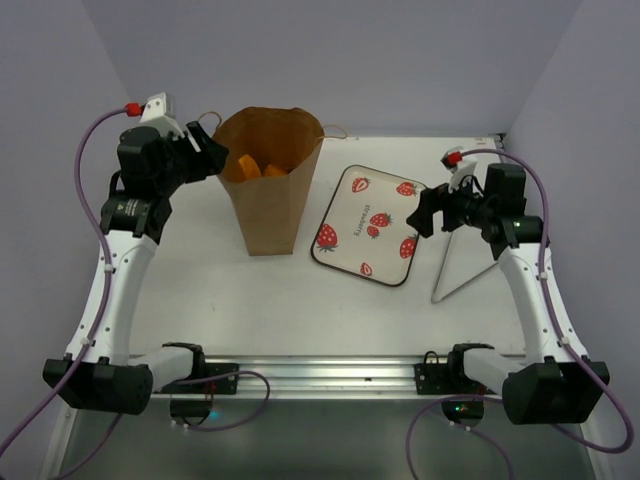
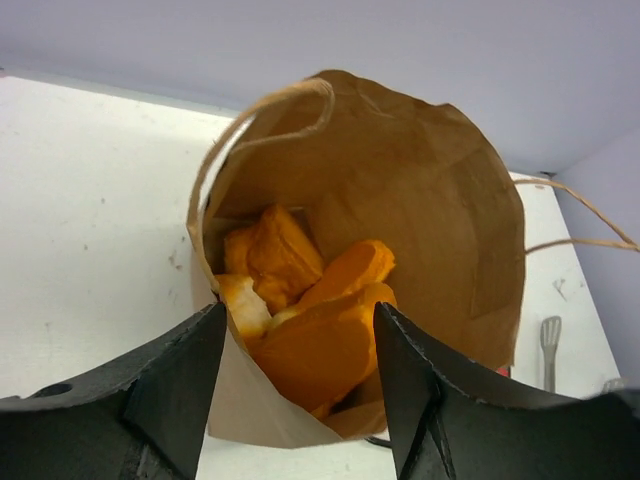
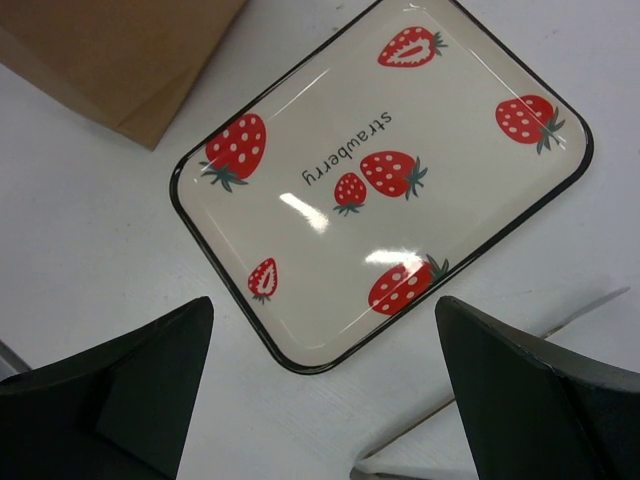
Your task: Take the fake bread out of the paper bag
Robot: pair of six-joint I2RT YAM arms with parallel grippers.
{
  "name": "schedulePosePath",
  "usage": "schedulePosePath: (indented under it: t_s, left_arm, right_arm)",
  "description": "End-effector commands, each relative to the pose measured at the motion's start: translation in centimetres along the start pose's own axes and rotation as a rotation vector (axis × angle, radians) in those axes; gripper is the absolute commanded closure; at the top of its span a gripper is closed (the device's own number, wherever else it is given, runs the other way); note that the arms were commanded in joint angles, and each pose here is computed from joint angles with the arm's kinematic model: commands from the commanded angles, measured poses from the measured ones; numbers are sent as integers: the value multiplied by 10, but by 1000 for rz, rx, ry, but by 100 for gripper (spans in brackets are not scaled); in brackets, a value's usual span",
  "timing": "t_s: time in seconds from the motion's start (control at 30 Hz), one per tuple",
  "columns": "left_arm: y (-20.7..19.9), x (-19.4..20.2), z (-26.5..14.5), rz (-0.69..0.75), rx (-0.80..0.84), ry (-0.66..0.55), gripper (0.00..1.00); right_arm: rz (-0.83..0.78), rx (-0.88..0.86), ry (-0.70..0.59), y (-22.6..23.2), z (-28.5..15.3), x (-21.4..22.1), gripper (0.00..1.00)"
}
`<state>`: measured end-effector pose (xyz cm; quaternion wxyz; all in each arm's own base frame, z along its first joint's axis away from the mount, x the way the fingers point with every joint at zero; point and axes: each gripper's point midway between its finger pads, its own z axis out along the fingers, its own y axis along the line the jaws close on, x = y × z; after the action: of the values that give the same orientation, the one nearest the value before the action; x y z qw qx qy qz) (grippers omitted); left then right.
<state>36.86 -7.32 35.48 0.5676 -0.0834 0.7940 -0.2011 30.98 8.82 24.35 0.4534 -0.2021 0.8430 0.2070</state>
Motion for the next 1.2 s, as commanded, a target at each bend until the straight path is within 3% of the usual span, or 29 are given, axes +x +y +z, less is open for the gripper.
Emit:
schedulePosePath:
  t_s: [0.0, 0.63, 1.17]
  left_arm:
    - [11, -23, 1, 49, -73, -53, 36]
    - [37, -17, 41, 161, -168, 37, 46]
    - [55, -17, 75, 217, -216, 23, 57]
  right_arm:
    - [15, 33, -19, -5, 1, 0, 1]
    - [67, 76, -48, -22, 2, 8, 1]
    - [81, 79, -70, -26, -3, 7, 1]
